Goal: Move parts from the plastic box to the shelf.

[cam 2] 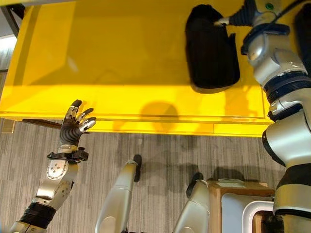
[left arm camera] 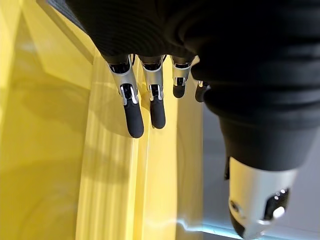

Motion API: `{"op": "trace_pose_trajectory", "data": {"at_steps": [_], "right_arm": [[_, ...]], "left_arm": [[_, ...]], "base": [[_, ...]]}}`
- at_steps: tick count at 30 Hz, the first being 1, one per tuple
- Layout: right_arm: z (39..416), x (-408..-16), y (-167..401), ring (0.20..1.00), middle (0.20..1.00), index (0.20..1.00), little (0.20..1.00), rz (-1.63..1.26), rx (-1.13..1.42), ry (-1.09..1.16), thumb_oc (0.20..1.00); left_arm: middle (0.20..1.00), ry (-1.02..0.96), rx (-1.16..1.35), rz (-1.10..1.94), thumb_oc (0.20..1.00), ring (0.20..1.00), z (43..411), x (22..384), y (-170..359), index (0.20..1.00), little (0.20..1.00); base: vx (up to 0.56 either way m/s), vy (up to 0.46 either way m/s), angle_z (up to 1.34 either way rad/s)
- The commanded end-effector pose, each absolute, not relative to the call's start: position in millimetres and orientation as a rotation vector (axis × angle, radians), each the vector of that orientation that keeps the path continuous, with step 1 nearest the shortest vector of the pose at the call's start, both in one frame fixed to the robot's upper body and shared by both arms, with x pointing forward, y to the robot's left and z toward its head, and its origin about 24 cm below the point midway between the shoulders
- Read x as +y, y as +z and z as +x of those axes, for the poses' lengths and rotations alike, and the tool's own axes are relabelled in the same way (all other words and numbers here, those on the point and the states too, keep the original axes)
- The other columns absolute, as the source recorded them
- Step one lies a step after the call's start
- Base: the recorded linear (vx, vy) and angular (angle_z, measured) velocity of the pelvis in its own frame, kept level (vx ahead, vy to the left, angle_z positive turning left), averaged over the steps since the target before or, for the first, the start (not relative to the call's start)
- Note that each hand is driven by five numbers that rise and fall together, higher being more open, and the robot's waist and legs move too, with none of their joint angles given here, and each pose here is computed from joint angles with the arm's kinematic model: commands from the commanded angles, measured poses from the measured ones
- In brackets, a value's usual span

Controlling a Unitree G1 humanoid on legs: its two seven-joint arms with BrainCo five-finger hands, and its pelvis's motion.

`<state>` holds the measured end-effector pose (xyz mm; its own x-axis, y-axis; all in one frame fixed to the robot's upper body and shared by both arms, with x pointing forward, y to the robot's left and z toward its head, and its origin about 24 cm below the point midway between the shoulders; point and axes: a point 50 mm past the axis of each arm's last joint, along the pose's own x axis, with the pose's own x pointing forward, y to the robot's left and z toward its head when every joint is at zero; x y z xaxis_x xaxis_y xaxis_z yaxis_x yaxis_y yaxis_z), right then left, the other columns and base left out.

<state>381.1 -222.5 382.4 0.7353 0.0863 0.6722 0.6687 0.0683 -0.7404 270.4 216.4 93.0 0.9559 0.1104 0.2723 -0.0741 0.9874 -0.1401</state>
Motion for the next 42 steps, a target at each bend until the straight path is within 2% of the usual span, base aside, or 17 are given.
{"op": "trace_pose_trajectory", "data": {"at_steps": [1, 9, 21, 25, 30, 37, 42], "right_arm": [[354, -214, 427, 1.0, 1.0, 1.0, 1.0, -1.355, -0.862, -0.59, 1.0], [331, -191, 399, 1.0, 1.0, 1.0, 1.0, -1.039, -1.066, -0.414, 1.0], [291, -206, 288, 1.0, 1.0, 1.0, 1.0, -0.897, -1.007, -0.202, 1.0], [254, -221, 238, 1.0, 1.0, 1.0, 1.0, -1.161, -0.882, -0.125, 1.0], [240, -232, 204, 1.0, 1.0, 1.0, 1.0, -1.41, -0.734, -0.057, 1.0], [253, -219, 162, 1.0, 1.0, 1.0, 1.0, -1.648, -0.589, 0.183, 1.0], [267, -219, 146, 1.0, 1.0, 1.0, 1.0, -1.797, -0.528, 0.269, 1.0]], "left_arm": [[1.0, 0.124, -0.203, -0.083, 1.0, 1.0, 262, 223, 76, 1.0, 1.0], [1.0, 0.153, -0.18, -0.083, 1.0, 1.0, 258, 227, 72, 1.0, 1.0], [1.0, 0.136, -0.141, -0.028, 1.0, 1.0, 249, 227, 62, 1.0, 1.0], [1.0, 0.154, -0.137, -0.013, 1.0, 1.0, 241, 233, 60, 1.0, 1.0], [1.0, 0.17, -0.123, 0.02, 1.0, 1.0, 236, 238, 57, 1.0, 1.0], [1.0, 0.167, -0.109, 0.05, 1.0, 1.0, 236, 239, 55, 1.0, 1.0], [1.0, 0.168, -0.11, 0.055, 1.0, 1.0, 238, 238, 55, 1.0, 1.0]], "base": [[0.0, 0.0, 0.0], [-0.02, 0.016, -0.09], [-0.01, -0.001, -0.07], [0.04, -0.001, -0.07], [0.02, 0.001, -0.07], [0.01, 0.004, -0.07], [0.0, 0.0, 0.0]]}}
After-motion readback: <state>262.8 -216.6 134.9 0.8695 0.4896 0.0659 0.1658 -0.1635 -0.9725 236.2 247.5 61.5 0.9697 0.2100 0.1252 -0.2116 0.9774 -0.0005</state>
